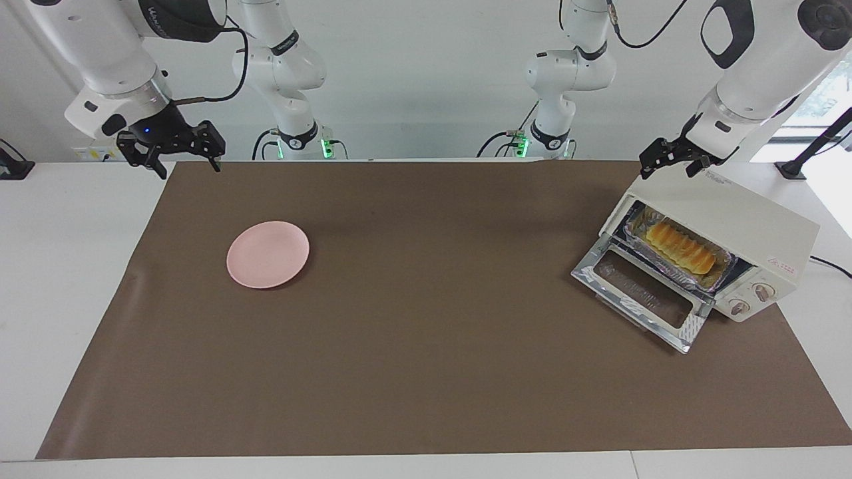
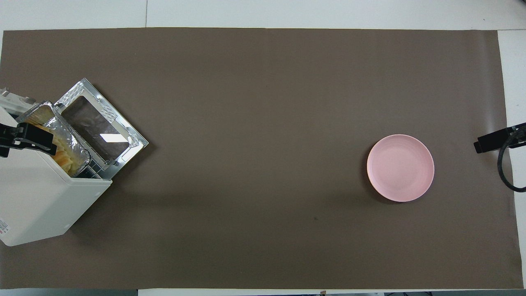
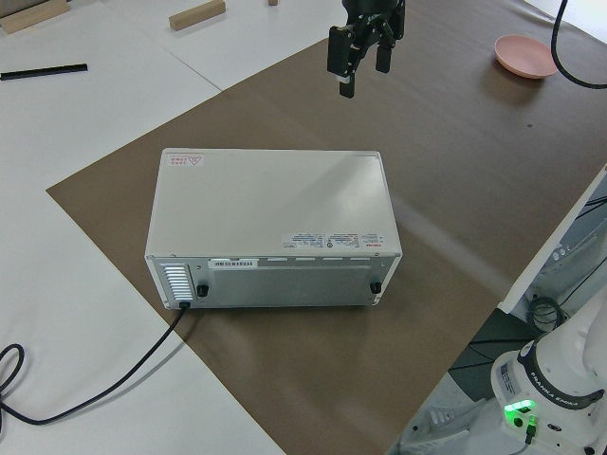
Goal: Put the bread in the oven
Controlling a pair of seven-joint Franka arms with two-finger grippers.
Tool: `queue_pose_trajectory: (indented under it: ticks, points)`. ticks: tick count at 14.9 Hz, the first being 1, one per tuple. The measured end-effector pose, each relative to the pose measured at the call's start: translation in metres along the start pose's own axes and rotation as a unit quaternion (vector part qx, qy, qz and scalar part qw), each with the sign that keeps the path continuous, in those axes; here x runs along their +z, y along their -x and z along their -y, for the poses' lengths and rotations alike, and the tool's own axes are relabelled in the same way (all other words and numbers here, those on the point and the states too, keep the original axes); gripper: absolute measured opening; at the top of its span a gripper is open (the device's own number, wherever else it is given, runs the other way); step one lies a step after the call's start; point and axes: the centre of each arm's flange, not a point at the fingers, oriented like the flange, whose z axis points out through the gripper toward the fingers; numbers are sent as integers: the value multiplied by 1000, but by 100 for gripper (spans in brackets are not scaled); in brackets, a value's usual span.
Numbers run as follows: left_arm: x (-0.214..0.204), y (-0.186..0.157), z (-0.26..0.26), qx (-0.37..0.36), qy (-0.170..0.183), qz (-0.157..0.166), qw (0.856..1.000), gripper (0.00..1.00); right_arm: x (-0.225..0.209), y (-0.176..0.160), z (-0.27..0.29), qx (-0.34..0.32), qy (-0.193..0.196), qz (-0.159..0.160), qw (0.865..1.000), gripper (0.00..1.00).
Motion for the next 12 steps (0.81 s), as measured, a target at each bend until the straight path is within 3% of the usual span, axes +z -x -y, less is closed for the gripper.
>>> queue_pose_trajectory:
  ticks: [4,12]
  points:
    - [9,-2,-13,10,0,2,1000,100,0,0,0,0,0,0,1000,100]
    - [4,-3,9,-6,12,-18,1000,100,0,0,0,0,0,0,1000,100]
